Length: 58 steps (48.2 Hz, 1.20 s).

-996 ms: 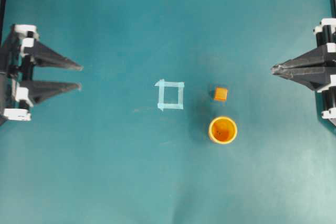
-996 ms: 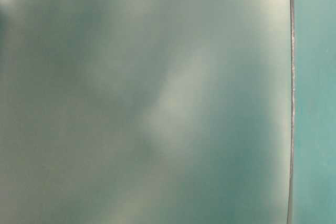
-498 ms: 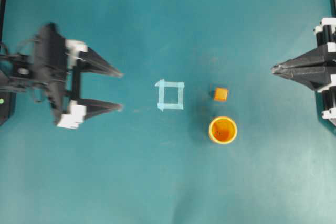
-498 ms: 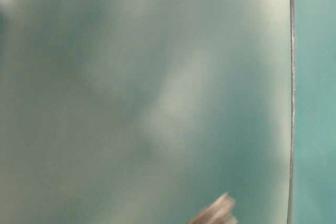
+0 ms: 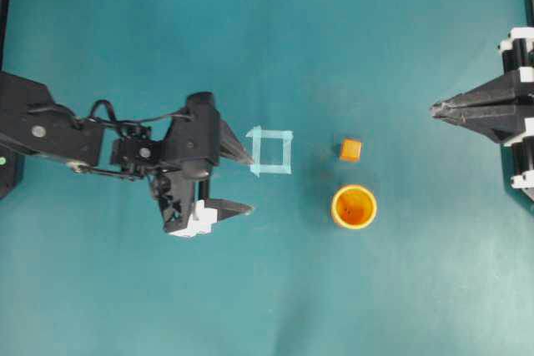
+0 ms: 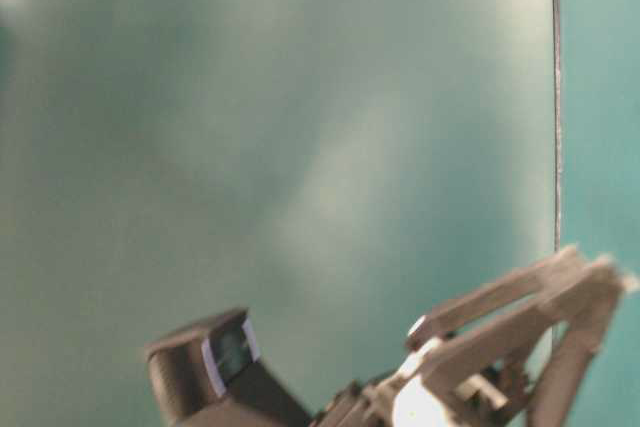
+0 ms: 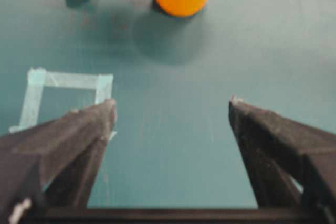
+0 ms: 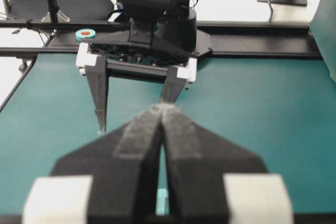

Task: Move the cup toward the block with left arm.
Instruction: 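Lower the open left gripper around the orange cup, then close the left gripper on the orange cup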

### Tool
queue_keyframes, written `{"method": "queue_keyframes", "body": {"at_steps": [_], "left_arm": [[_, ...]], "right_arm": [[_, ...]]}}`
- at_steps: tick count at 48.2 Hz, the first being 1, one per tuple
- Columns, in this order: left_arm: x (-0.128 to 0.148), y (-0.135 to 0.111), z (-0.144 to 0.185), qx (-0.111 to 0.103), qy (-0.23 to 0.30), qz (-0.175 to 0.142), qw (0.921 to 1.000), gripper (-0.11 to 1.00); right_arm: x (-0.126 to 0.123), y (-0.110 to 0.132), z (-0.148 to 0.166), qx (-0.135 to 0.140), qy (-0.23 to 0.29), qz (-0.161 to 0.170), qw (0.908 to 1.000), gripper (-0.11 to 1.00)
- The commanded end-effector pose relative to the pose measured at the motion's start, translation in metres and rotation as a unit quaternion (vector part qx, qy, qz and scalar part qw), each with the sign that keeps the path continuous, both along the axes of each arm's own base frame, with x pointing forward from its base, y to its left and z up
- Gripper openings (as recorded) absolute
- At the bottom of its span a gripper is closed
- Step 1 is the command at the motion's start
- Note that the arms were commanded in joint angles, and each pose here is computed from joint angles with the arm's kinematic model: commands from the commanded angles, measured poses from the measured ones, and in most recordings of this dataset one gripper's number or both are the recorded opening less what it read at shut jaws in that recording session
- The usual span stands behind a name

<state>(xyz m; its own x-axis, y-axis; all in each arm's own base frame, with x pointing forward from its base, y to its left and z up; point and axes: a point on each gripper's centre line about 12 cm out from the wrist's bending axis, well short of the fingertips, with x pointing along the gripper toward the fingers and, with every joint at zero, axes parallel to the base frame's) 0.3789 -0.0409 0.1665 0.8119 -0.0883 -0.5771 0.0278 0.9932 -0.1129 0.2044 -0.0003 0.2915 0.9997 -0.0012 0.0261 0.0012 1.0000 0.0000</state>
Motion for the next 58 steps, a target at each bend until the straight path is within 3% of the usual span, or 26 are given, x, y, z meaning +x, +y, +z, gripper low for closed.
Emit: {"method": "queue_keyframes", "body": {"at_steps": [1, 17, 28, 36, 58], "left_arm": [[0.009, -0.005, 0.003, 0.000, -0.007, -0.006, 1.0000, 0.88], [0.045, -0.023, -0.030, 0.009, 0.019, -0.027, 0.9994, 0.88], [0.089, -0.029, -0.038, 0.012, 0.002, -0.030, 0.9995, 0.88], [0.114, -0.032, -0.039, 0.025, -0.015, -0.038, 0.9988, 0.88], [0.141, -0.015, -0.041, 0.036, -0.036, -0.027, 0.9983, 0.88]], "right_arm": [[0.002, 0.000, 0.011, 0.003, -0.012, 0.000, 0.9999, 0.00], [0.002, 0.000, 0.011, 0.002, -0.008, 0.000, 1.0000, 0.00], [0.002, 0.000, 0.015, 0.002, -0.013, 0.000, 0.9999, 0.00], [0.002, 0.000, 0.017, 0.002, -0.016, 0.000, 0.9999, 0.00], [0.002, 0.000, 0.020, 0.004, -0.021, 0.000, 0.9998, 0.00]]}}
